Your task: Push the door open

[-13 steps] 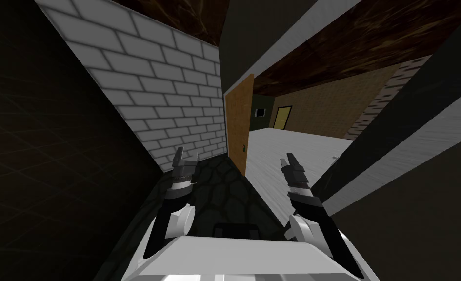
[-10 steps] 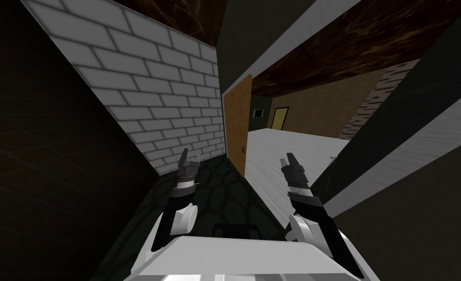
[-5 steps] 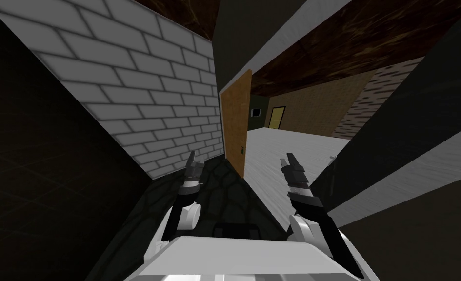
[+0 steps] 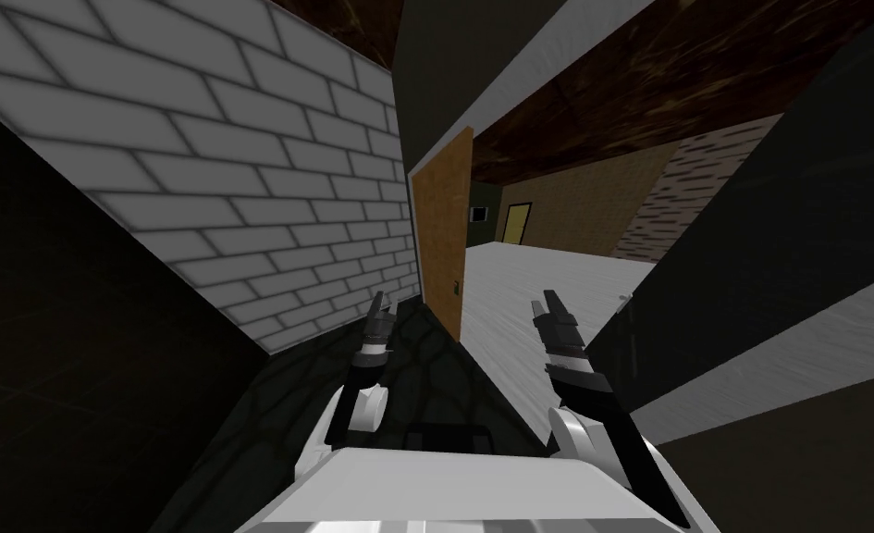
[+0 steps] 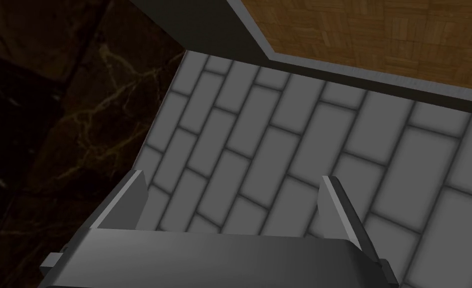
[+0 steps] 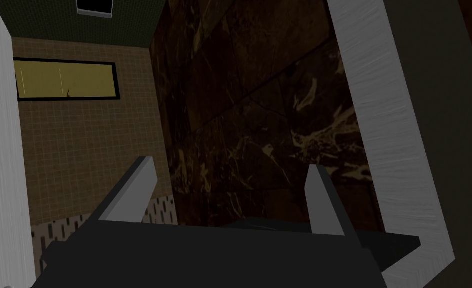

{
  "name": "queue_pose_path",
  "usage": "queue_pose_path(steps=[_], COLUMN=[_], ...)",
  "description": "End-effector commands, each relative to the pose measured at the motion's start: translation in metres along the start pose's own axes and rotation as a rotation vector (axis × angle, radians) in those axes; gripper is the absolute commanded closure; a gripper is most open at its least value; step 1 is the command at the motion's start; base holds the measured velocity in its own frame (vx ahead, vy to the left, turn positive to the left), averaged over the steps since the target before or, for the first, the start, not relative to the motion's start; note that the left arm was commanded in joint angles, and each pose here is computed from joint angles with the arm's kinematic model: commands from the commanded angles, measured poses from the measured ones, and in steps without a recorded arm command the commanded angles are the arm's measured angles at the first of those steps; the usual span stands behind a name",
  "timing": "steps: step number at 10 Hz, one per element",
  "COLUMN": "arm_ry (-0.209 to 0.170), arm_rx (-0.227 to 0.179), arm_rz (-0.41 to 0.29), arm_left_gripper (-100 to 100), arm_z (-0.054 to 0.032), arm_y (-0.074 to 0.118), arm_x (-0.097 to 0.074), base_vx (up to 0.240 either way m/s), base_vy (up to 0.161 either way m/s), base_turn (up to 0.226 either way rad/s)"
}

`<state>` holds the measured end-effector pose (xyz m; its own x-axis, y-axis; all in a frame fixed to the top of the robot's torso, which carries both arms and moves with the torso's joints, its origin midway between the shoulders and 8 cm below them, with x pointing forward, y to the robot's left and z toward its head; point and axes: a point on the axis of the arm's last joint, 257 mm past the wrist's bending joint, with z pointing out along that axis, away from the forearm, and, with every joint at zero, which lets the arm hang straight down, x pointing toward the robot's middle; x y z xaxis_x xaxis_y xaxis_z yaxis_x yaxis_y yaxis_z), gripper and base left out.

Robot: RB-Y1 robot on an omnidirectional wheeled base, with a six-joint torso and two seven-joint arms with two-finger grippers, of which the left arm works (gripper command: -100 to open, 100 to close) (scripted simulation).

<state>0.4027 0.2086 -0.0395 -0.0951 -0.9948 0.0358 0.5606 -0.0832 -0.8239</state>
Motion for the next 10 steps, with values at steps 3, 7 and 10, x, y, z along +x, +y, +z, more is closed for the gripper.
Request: queue_pose_path(steps=[3, 7, 10], arm_ry=[0.025, 0.053, 0.076], arm_rx=[-0.037, -0.084, -0.12], arm_rz=[-0.011, -0.025, -0.035], arm_left_gripper=[-100, -100, -100], arm_z=[-0.0038, -0.0095, -0.0149], arm_y=[0.028, 0.06, 0.084], arm_x=[0.008, 0.019, 0.028], base_vx=[0.097, 0.093, 0.094], base_vy=[0.021, 0.039, 0.036], base_turn=[-0.081, -0.089, -0.083])
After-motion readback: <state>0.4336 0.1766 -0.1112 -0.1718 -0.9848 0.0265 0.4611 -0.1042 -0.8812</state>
